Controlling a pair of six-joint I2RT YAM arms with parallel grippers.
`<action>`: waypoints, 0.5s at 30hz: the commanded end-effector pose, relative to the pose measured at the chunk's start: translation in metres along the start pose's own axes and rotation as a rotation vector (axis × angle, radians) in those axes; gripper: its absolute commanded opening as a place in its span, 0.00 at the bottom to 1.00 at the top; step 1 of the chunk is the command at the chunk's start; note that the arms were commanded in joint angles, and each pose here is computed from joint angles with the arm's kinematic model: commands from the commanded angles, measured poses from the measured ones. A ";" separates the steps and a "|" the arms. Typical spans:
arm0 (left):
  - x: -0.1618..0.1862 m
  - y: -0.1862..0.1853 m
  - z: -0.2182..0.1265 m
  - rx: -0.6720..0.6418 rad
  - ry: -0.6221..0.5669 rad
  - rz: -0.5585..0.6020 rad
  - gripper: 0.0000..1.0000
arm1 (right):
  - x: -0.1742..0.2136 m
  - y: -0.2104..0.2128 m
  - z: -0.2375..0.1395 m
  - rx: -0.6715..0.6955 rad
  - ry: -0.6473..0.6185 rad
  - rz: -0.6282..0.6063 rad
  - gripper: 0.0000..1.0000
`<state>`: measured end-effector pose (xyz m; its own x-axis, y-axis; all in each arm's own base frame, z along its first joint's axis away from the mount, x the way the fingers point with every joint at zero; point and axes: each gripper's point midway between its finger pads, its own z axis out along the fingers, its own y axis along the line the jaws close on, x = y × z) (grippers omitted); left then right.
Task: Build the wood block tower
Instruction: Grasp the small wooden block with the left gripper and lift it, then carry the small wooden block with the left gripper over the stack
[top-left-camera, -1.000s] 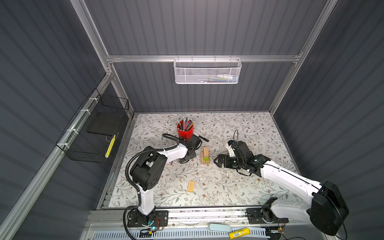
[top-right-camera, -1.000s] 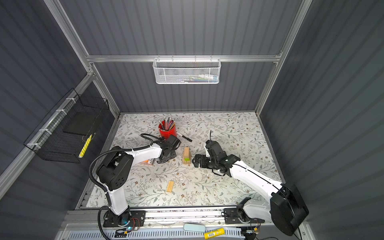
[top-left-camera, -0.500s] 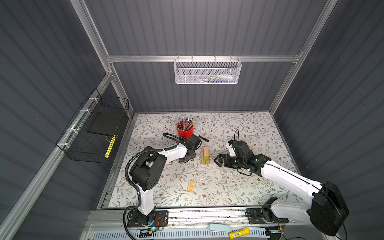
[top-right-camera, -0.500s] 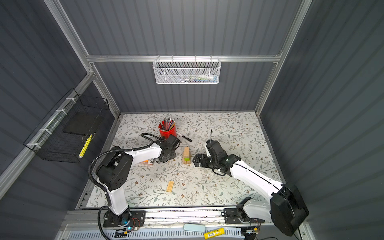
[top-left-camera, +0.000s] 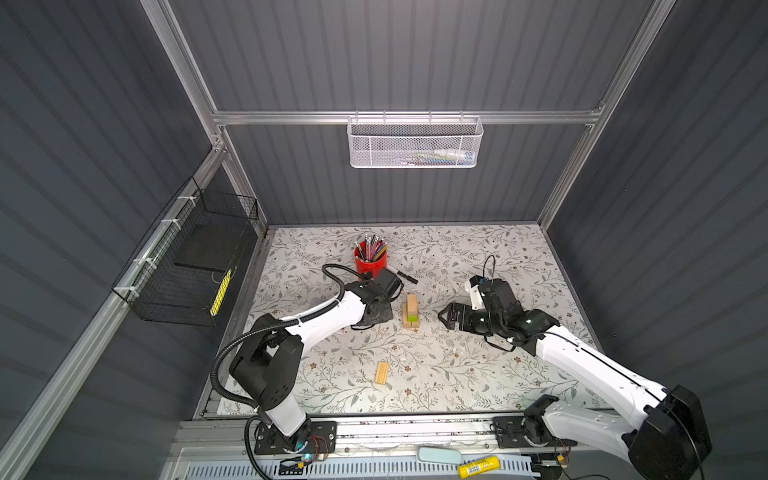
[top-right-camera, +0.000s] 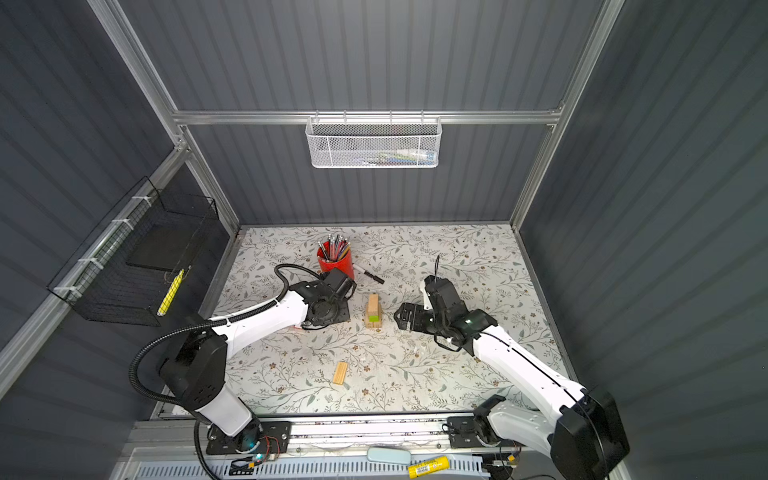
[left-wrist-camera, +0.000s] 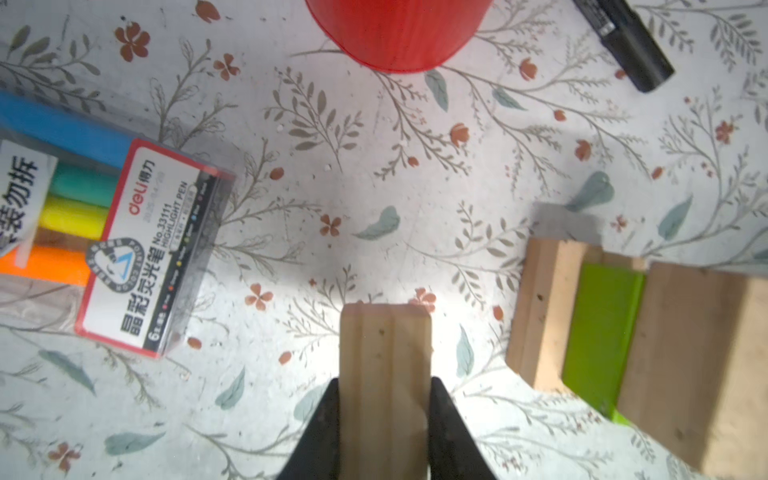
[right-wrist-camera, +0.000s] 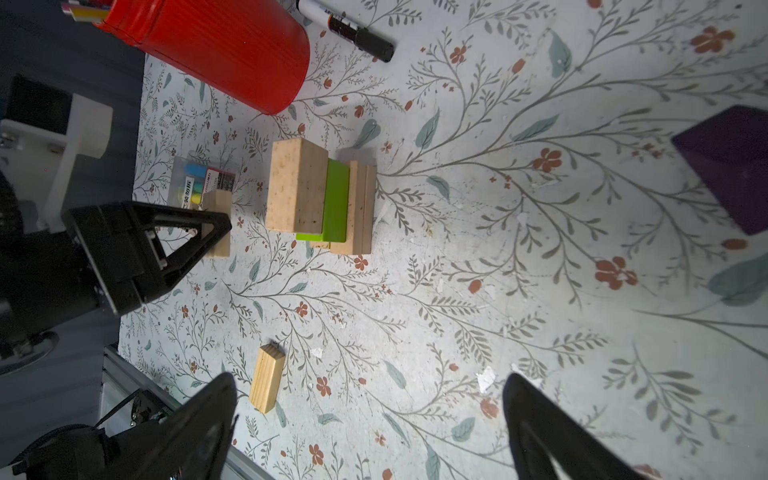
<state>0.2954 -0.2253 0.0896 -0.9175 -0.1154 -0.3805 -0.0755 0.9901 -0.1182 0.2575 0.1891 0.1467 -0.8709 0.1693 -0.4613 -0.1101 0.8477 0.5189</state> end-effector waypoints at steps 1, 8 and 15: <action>0.004 -0.017 -0.029 0.040 0.013 0.060 0.15 | -0.003 -0.003 -0.011 0.001 -0.003 0.000 0.99; 0.004 -0.057 -0.057 0.108 -0.005 0.108 0.11 | -0.004 -0.015 -0.015 -0.009 -0.021 0.056 0.99; -0.004 -0.081 -0.056 0.119 -0.001 0.127 0.08 | -0.002 -0.022 -0.015 -0.006 -0.020 0.071 0.99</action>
<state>0.2845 -0.2971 0.1554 -0.9047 -0.0113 -0.4260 0.0819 0.9764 -0.1998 0.2587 0.1650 0.1523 -0.8585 0.2390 -0.4538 -0.0600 0.8319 0.5517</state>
